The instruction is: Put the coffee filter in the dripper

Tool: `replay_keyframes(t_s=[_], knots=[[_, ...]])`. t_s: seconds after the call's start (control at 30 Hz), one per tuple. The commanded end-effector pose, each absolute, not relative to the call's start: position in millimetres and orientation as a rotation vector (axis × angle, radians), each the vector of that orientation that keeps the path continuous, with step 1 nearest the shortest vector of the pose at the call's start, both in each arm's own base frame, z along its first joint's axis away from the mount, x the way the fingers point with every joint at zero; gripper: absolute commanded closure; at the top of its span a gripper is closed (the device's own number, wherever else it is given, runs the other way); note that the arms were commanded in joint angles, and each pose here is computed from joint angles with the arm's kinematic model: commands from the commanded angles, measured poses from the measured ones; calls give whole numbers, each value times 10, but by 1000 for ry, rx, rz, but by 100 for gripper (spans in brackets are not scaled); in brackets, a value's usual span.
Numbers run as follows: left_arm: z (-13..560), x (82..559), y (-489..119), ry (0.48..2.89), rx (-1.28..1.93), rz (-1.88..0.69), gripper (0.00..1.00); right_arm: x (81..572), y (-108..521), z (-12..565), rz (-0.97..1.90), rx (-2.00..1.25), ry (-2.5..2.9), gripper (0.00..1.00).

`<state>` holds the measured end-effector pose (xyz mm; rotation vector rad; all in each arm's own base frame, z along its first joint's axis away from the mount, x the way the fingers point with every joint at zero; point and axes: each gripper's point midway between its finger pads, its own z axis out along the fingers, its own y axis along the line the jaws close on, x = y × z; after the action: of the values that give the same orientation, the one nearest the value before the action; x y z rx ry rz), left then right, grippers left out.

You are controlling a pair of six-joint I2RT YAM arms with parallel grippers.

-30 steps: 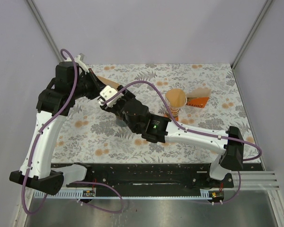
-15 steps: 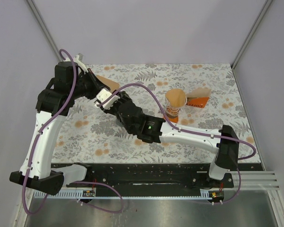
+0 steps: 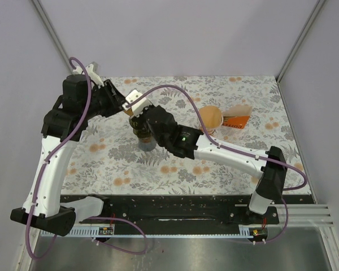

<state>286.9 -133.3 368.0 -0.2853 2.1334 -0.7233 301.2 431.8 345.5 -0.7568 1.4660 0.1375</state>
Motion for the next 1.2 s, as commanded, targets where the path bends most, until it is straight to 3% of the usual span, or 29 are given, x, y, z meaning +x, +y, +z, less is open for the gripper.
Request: replay_keyframes(t_s=[0.0, 0.1, 0.23, 0.37, 0.5, 0.7, 0.97, 1.17], knots=[[4007, 2950, -1206, 1962, -156, -633, 52, 3096, 4231, 3647, 311, -675, 1549, 100], [4104, 2907, -1164, 1921, -64, -584, 33, 3133, 4218, 3670, 360, -670, 1600, 100], [4302, 2830, -1138, 1812, 123, -512, 18, 3192, 4162, 3668, 422, -634, 1703, 100], [4175, 2945, -898, 1826, 9, -377, 11, 3190, 4176, 3658, 451, -598, 1777, 100], [4048, 3033, -953, 1843, -59, -429, 9, 3231, 4219, 3545, 433, -572, 1842, 100], [3708, 3238, -1199, 1938, -77, -552, 12, 3258, 4250, 3406, 424, -540, 1882, 100], [3100, 3428, -1236, 2107, -134, -527, 35, 3273, 4231, 3136, 380, -551, 1923, 100], [3070, 3435, -1175, 2098, -123, -482, 35, 3279, 4254, 2979, 376, -555, 1949, 100]])
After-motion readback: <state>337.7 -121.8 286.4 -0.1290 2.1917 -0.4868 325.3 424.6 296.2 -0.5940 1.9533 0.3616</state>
